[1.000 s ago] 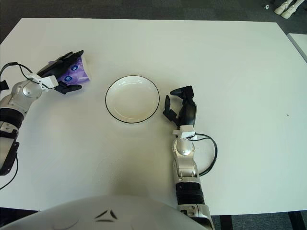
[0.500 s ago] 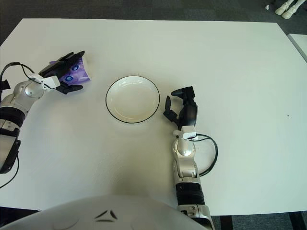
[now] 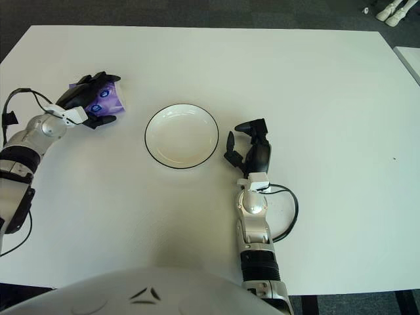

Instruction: Put the tissue paper into the plate.

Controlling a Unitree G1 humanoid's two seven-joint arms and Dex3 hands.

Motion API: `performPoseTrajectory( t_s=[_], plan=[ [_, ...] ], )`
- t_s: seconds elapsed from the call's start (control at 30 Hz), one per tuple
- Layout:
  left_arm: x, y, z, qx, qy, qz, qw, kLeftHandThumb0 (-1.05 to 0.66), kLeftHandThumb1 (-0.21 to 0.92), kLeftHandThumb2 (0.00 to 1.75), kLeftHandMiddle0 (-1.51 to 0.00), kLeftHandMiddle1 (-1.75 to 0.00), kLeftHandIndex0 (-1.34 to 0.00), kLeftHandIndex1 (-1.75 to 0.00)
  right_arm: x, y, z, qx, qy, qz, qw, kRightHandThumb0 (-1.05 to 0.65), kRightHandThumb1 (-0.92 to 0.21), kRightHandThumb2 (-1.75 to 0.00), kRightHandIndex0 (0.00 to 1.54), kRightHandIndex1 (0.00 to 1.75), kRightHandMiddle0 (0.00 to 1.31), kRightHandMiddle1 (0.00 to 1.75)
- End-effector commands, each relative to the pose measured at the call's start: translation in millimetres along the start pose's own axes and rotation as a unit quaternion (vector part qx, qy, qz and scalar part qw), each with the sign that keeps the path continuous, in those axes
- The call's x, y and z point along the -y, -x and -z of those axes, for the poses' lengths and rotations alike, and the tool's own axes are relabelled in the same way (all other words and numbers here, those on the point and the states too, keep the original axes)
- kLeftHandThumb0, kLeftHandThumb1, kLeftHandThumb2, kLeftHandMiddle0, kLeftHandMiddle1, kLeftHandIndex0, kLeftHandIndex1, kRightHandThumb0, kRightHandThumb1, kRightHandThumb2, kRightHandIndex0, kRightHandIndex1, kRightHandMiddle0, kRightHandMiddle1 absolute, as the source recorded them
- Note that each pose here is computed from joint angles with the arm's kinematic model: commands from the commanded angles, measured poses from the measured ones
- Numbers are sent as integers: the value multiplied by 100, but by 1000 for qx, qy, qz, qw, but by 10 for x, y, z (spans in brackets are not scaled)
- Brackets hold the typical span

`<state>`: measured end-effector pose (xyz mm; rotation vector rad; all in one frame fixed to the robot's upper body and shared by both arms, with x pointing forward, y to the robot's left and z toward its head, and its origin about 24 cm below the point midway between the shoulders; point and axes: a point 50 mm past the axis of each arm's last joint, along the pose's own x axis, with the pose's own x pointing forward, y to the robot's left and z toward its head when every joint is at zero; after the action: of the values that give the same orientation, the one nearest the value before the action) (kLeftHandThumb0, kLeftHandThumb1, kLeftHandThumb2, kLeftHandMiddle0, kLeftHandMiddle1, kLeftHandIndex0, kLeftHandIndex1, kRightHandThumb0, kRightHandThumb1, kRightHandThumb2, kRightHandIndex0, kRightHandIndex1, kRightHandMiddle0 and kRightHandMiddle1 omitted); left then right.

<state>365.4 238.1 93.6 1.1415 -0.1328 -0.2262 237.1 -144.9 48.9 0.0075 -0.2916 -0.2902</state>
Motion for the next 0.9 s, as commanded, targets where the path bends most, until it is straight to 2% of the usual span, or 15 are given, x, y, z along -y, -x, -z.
performPoseTrajectory(
  t_s=[0.0, 0.17, 0.27, 0.5, 0.7, 0.77, 0.87],
  plan=[
    [587, 176, 86, -28, -11, 105, 994, -65, 17, 112, -24, -171, -7, -171, 77, 168, 193, -46, 16, 6, 999, -40, -57, -100, 64, 138, 41, 175],
    [616, 181, 95, -39, 1, 84, 996, -57, 13, 115, -53, -174, -23, -174, 78, 168, 191, -40, 14, 4, 999, -40, -58, -99, 64, 138, 41, 175],
    [622, 182, 94, -41, 11, 74, 996, -53, 12, 117, -64, -174, -33, -174, 79, 170, 191, -39, 14, 4, 999, -40, -58, -99, 65, 138, 41, 175],
    [625, 177, 84, -42, 31, 59, 997, -42, 11, 121, -82, -175, -43, -175, 78, 172, 187, -38, 13, 3, 999, -41, -57, -101, 64, 138, 41, 175],
    [630, 174, 81, -44, 37, 57, 997, -38, 12, 123, -92, -175, -48, -175, 79, 171, 189, -38, 14, 4, 999, -41, -55, -103, 65, 139, 43, 175],
    [634, 173, 78, -44, 38, 57, 997, -43, 19, 130, -97, -175, -56, -175, 84, 170, 191, -38, 16, 6, 999, -41, -55, -103, 65, 139, 43, 175],
    [642, 172, 77, -46, 40, 56, 997, -48, 23, 135, -103, -175, -62, -175, 84, 171, 192, -39, 16, 9, 999, -41, -54, -104, 65, 139, 43, 175]
  ],
)
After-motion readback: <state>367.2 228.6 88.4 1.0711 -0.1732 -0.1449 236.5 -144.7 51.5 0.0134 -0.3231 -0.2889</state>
